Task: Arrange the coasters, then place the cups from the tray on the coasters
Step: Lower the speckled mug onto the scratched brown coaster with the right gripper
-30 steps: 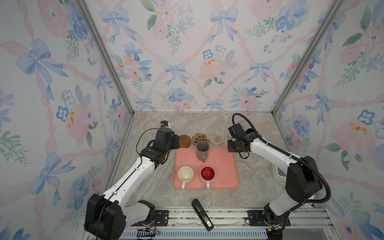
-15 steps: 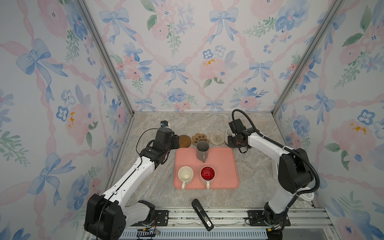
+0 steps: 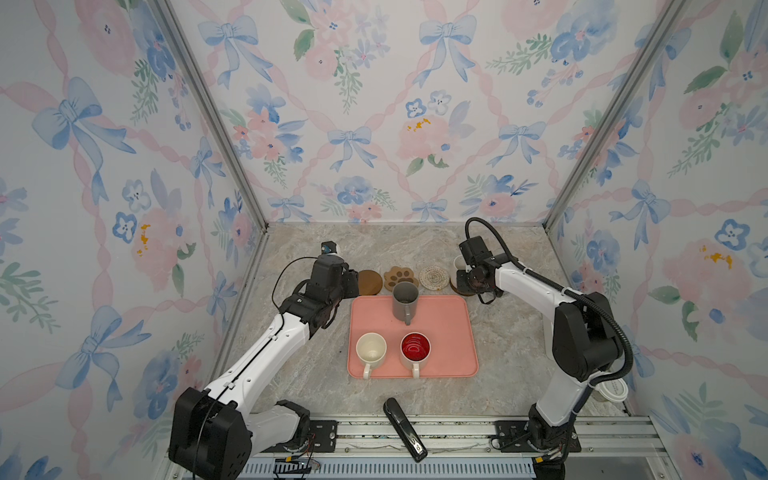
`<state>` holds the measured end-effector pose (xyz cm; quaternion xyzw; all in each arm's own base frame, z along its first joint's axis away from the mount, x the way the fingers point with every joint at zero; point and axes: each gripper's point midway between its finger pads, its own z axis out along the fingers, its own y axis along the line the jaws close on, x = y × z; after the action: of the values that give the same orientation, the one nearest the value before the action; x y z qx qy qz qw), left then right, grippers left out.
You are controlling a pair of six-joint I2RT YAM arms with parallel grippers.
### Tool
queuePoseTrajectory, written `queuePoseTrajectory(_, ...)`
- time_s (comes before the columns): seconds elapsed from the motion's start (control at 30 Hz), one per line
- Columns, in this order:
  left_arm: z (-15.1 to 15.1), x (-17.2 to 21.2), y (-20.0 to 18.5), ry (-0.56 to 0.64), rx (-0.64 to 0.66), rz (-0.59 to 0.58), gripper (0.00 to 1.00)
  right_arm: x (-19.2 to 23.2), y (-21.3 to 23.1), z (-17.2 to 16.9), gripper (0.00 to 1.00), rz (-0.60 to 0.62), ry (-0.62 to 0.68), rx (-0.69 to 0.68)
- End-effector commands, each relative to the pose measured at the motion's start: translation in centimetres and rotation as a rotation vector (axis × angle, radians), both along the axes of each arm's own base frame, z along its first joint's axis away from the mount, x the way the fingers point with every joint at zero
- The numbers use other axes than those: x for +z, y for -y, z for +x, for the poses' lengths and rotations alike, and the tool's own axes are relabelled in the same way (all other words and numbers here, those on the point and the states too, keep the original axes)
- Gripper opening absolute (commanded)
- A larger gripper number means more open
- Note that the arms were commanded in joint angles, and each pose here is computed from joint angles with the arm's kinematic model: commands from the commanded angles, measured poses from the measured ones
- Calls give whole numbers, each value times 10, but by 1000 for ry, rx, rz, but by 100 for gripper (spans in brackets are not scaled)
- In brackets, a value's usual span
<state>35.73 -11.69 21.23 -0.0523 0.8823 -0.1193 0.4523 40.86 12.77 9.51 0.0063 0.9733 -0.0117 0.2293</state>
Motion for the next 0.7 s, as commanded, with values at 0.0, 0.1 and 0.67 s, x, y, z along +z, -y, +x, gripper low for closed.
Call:
queuePoseTrajectory(0.0, 1, 2, 5, 0, -9, -14, 48, 24, -1, 27, 0, 21, 115, -16)
queuePoseTrajectory(0.1, 1, 2, 4, 1, -8, -13, 48, 22, 1, 28, 0, 17, 111, -19)
queuePoseTrajectory(0.67, 1, -1, 4, -4, -7, -11, 48, 4, 11, 25, 0, 17, 77, -44)
